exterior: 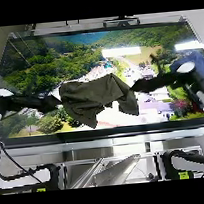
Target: Fold the shirts.
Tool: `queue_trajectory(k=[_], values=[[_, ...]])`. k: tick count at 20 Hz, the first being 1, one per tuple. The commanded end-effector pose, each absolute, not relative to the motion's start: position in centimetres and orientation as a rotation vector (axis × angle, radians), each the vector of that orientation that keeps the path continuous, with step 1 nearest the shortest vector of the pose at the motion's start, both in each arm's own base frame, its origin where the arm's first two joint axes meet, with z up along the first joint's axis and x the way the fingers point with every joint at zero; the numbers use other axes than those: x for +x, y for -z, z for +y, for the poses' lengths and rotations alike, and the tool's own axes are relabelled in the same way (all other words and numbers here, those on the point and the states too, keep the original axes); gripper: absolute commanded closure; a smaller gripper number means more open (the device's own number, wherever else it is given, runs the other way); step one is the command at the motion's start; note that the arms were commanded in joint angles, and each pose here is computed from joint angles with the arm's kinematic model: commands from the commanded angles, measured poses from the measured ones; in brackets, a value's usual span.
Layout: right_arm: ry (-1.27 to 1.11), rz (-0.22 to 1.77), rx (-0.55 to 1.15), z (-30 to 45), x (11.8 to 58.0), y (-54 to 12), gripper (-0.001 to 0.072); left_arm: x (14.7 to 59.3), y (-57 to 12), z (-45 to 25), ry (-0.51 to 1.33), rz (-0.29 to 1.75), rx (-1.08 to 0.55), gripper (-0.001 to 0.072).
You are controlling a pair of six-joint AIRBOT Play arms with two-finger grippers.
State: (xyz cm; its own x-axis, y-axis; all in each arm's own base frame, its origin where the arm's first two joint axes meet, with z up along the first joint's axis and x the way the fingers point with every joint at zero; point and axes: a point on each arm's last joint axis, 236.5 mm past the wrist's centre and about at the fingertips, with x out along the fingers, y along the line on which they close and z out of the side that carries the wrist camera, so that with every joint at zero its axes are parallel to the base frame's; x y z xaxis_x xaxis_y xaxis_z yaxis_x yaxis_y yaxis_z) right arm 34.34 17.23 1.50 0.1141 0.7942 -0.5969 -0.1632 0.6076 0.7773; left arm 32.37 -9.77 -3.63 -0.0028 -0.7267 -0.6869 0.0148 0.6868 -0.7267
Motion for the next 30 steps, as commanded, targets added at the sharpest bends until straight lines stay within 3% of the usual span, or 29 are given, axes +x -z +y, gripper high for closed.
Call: queue_trajectory(k=[1, 11, 12, 14, 18, 22, 23, 24, 25, 30], values=[[-0.744, 1.335, 0.66, 20.4, 30.5, 3.6, 0.0224, 30.5, 6.9, -13.8, 0.679, 1.479, -0.621, 0.0001], [-0.562, 1.277, 0.735, 25.3, 32.8, 9.7, 0.0227, 33.7, 8.3, -20.6, 0.663, 1.304, -0.462, 0.0018], [-0.569, 1.267, 0.745, 25.4, 33.0, 9.7, 0.0241, 33.8, 8.4, -20.5, 0.657, 1.299, -0.462, 0.0018], [-0.593, 1.218, 0.775, 26.0, 33.9, 9.3, 0.0455, 33.9, 8.4, -20.5, 0.656, 1.298, -0.463, 0.0019], [-0.551, 1.156, 0.878, 26.1, 35.9, 9.4, 0.0454, 33.9, 8.3, -20.5, 0.656, 1.298, -0.465, 0.0019], [-0.554, 1.209, 0.905, 26.5, 35.1, 10.8, 0.0457, 33.9, 8.4, -20.4, 0.654, 1.296, -0.462, 0.0035], [-0.568, 1.218, 0.91, 26.7, 34.8, 10.8, 0.0502, 34.1, 8.4, -20.4, 0.649, 1.292, -0.461, 0.0221], [-0.58, 1.222, 0.914, 26.9, 34.7, 10.6, 0.0621, 34.1, 8.4, -20.4, 0.648, 1.29, -0.461, 0.05], [-0.597, 1.227, 0.921, 27.1, 34.4, 10.3, 0.0692, 34.1, 8.4, -20.4, 0.65, 1.289, -0.459, 0.0702], [-0.823, 1.216, 0.925, 27.9, 32.2, 4.2, 0.0693, 34.5, 3.6, -20.9, 0.756, 1.247, -0.462, 0.0695]])
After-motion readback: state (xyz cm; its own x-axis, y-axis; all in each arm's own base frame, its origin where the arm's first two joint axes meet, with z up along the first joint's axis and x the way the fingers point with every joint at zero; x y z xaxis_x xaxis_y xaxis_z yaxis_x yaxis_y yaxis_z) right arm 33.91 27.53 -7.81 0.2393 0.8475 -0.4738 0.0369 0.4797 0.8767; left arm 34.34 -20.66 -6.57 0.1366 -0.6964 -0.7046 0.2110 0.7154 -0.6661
